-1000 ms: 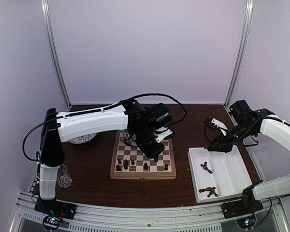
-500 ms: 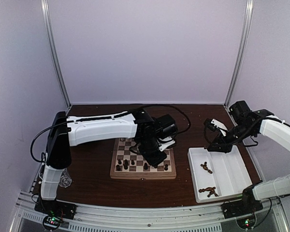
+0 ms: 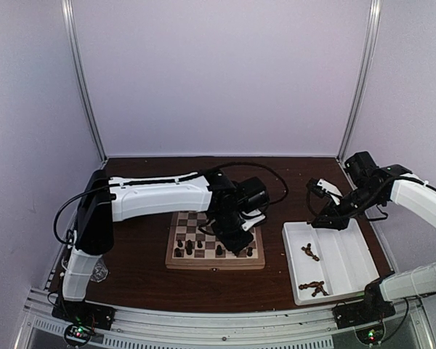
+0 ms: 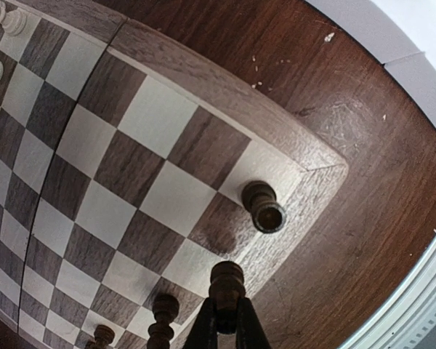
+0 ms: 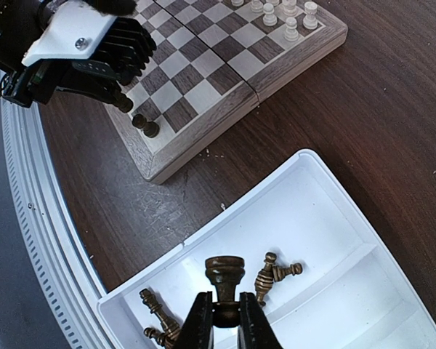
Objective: Set up the chess pieces on the board
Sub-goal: Place the knight at c8.
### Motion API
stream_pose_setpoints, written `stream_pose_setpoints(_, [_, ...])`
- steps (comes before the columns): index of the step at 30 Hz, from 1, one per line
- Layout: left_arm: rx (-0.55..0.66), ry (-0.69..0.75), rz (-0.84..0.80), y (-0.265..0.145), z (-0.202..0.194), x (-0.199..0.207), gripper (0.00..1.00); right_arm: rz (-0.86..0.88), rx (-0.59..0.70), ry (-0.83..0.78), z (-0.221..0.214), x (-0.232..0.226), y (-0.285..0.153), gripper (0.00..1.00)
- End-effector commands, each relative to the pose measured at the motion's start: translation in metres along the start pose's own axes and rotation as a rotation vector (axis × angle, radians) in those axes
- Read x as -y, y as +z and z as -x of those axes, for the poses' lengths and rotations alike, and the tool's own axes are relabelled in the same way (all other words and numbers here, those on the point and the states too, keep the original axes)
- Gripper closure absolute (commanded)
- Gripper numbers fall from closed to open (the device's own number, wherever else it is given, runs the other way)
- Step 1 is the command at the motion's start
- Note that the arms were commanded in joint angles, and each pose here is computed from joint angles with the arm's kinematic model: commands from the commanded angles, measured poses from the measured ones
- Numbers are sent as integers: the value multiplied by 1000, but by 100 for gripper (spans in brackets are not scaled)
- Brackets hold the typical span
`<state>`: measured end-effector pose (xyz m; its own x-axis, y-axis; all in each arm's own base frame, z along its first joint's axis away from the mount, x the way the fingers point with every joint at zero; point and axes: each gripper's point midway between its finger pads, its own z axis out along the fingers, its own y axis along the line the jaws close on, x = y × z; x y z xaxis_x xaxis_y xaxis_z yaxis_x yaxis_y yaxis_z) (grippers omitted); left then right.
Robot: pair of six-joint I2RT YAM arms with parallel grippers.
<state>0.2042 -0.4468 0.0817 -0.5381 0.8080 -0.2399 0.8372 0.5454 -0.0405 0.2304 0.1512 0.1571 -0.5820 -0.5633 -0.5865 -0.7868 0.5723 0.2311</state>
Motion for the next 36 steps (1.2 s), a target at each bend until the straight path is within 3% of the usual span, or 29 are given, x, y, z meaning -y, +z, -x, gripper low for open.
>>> stream_pose_setpoints(1, [41,-7,-29,2,15,10,100,-23,2,5,-1,5,0,100])
stream_pose_setpoints(36, [26,-15,-18,17,19,9,94,-8,3,3,-1,2,-1,100])
